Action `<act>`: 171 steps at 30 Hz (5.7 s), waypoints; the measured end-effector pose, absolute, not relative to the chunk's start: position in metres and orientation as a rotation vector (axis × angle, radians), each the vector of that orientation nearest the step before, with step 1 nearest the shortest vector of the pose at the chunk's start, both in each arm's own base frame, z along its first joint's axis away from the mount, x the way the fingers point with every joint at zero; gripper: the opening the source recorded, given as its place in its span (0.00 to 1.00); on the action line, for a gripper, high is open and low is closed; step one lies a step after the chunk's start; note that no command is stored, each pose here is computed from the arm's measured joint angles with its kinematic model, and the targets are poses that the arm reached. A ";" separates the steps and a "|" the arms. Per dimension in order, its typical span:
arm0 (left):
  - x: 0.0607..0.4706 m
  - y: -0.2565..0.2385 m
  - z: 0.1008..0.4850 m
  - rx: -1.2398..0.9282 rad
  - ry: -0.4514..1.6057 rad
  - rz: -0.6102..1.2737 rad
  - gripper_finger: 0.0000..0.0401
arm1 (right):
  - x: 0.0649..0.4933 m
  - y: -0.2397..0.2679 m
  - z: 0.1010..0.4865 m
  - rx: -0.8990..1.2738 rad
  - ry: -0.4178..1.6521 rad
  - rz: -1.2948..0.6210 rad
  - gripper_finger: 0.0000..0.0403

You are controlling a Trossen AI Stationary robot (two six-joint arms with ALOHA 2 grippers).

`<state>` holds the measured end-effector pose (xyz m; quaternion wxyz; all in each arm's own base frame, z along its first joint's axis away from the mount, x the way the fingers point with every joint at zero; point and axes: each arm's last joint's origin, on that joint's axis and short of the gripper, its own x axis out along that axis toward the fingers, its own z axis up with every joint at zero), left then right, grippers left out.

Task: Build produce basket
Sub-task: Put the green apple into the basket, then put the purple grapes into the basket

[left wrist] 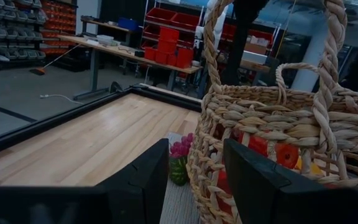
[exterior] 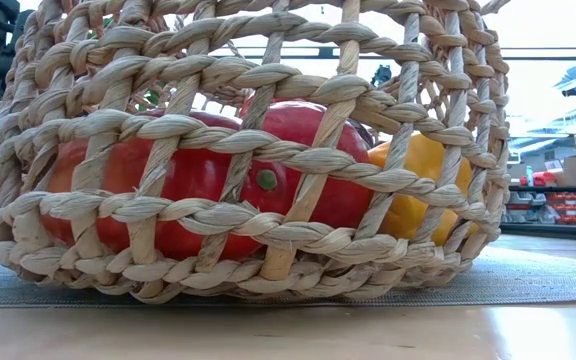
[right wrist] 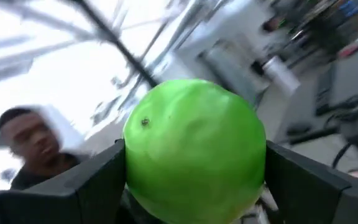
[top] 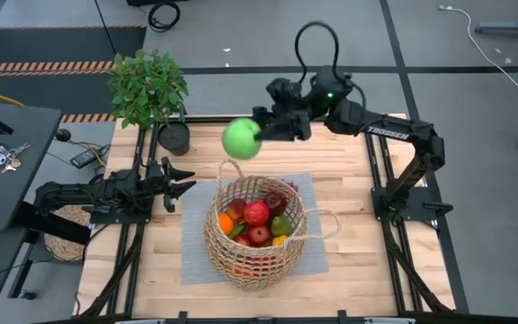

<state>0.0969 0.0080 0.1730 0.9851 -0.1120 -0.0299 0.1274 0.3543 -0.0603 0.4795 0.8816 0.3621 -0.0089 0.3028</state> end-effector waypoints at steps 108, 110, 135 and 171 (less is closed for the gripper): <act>0.097 0.008 0.172 -0.224 -0.051 0.257 0.40 | 0.304 -0.105 0.182 0.220 1.000 0.220 0.89; 0.097 0.008 0.172 -0.224 -0.051 0.257 0.40 | 0.300 -0.103 0.174 0.227 1.011 0.225 0.89; 0.097 0.008 0.172 -0.224 -0.051 0.257 0.40 | 0.286 -0.093 0.127 0.102 0.831 0.067 0.85; 0.097 0.008 0.172 -0.224 -0.051 0.257 0.40 | 0.269 -0.099 0.193 0.224 0.742 -0.002 0.43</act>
